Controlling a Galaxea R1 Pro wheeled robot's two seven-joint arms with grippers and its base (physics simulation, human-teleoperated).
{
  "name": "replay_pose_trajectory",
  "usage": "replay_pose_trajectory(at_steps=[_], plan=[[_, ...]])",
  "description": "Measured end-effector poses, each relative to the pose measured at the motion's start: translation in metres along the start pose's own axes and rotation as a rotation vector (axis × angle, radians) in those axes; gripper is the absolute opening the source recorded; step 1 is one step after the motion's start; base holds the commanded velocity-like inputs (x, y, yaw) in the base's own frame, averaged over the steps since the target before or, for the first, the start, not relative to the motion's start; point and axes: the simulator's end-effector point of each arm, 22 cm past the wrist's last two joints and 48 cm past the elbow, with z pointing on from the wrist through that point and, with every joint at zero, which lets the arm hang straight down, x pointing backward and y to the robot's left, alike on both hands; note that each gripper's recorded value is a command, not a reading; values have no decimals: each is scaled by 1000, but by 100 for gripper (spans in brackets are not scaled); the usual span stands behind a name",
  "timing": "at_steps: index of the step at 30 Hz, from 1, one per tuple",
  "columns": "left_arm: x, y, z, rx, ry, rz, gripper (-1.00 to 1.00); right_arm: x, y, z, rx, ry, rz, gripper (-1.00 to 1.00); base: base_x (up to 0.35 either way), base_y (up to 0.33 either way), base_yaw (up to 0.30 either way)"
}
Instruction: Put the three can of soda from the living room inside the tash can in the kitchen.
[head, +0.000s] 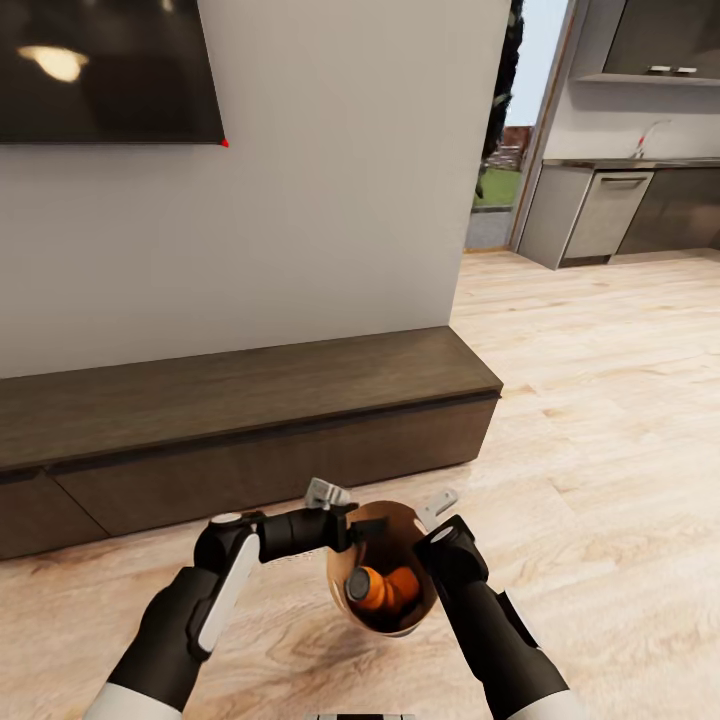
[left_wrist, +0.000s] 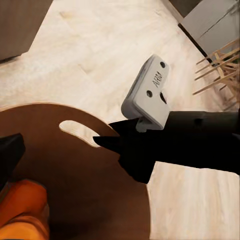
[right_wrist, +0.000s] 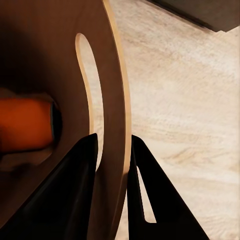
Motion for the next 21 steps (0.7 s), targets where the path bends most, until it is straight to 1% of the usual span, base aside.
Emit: replay_pose_trajectory(at_steps=[2,5,6,9,10,12,15,17,18,21], plan=[[-9,-6,-5,4,-11,20,100,0,1,0,-2,0,2,-100,0,0,0],[-14,-5,-14,-7,-9,42,100,0,1,0,-3,0,2,-100,0,0,0],[-17,-4,-19,-11,-7,53,100,0,1,0,-2,0,1,-100,0,0,0],[-20,0,-33,-14,5,68,100,0,0,0,0,0,0,-100,0,0,0],[-23,6,-40,-27,0,66,100,0,0,0,-1,1,1,-100,0,0,0],[-28,15,-49,-45,-14,58,100,0,0,0,-1,0,2,-100,0,0,0],[-42,45,-78,-113,-55,33,100,0,-2,0,3,-2,1,-100,0,0,0],[-45,56,-90,-140,-61,30,100,0,-2,0,4,-2,1,-100,0,0,0],[-49,70,-105,-175,-67,33,100,-1,-2,-1,4,-3,2,-100,0,0,0],[-53,83,-121,-209,-78,32,100,-1,-2,-1,3,-5,3,-100,0,0,0]])
